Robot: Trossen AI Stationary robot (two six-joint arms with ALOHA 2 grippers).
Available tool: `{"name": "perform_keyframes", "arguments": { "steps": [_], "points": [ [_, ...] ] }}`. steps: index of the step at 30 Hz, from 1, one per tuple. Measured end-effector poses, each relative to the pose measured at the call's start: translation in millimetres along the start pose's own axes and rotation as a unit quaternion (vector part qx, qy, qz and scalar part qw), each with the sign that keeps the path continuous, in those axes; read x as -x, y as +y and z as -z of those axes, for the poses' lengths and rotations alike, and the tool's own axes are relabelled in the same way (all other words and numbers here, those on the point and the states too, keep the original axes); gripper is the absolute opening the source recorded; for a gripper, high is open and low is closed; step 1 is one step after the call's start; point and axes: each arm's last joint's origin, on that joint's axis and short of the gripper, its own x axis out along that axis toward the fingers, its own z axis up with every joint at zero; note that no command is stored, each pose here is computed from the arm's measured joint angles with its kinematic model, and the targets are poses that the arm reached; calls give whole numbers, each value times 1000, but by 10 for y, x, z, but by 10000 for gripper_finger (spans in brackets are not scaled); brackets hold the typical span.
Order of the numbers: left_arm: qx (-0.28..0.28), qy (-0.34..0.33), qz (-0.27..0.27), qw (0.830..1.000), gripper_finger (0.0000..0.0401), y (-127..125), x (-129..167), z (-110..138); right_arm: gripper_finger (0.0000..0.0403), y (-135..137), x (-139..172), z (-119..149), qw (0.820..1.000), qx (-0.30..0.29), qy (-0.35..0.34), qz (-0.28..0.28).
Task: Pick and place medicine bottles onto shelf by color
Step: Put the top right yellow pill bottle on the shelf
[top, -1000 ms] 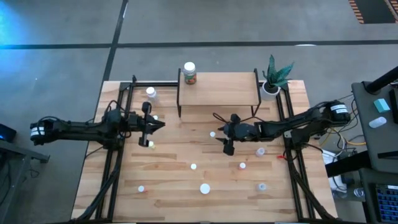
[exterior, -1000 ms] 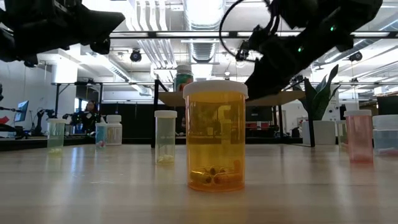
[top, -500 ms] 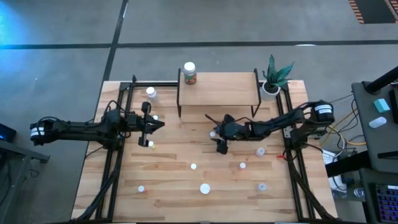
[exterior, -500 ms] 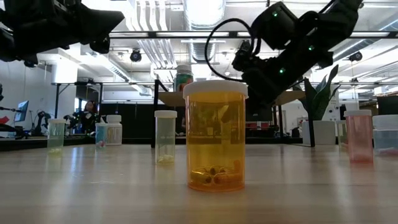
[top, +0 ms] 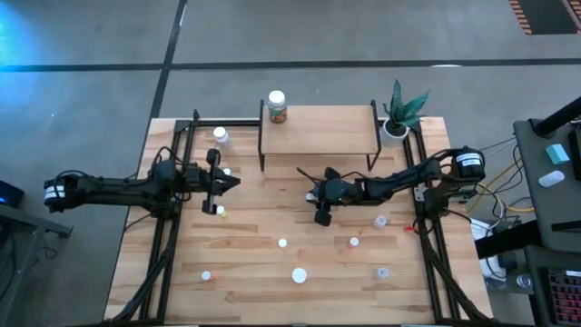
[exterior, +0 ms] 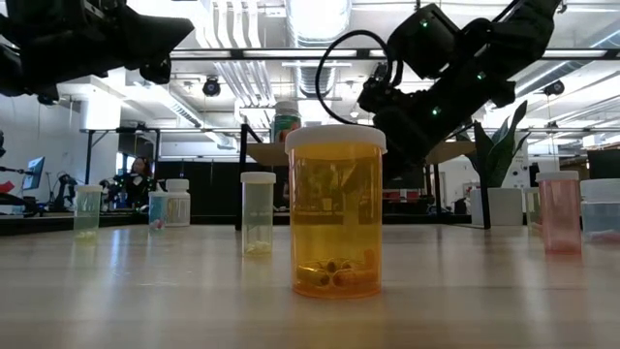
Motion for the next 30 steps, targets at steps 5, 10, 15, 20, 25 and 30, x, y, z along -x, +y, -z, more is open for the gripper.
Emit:
{"name": "perform_keyframes", "arguments": {
  "steps": [5, 10, 15, 20, 25, 30],
  "points": [
    [0, 1, 0, 1000, 6, 1, -3, -1, 113, 3, 32, -31, 1000, -4, -5, -12],
    [0, 0, 0, 1000, 6, 0, 0, 2, 132, -4, 171, -328, 1000, -9, -17, -23],
    [1, 4, 0, 1000, 6, 2, -9, 8, 120, -182, 373, -871, 999, 1, -35, 0],
    [1, 2, 0, 1000, 6, 2, -8, 1, 116, -484, 566, -1432, 998, 3, -57, 37],
    [1, 3, 0, 1000, 6, 4, -19, 1, 126, -923, 582, -1784, 994, -8, -65, 88],
    [2, 8, 0, 1000, 6, 4, -22, 14, 119, -1407, 443, -1869, 990, -33, -44, 133]
  ]
}}
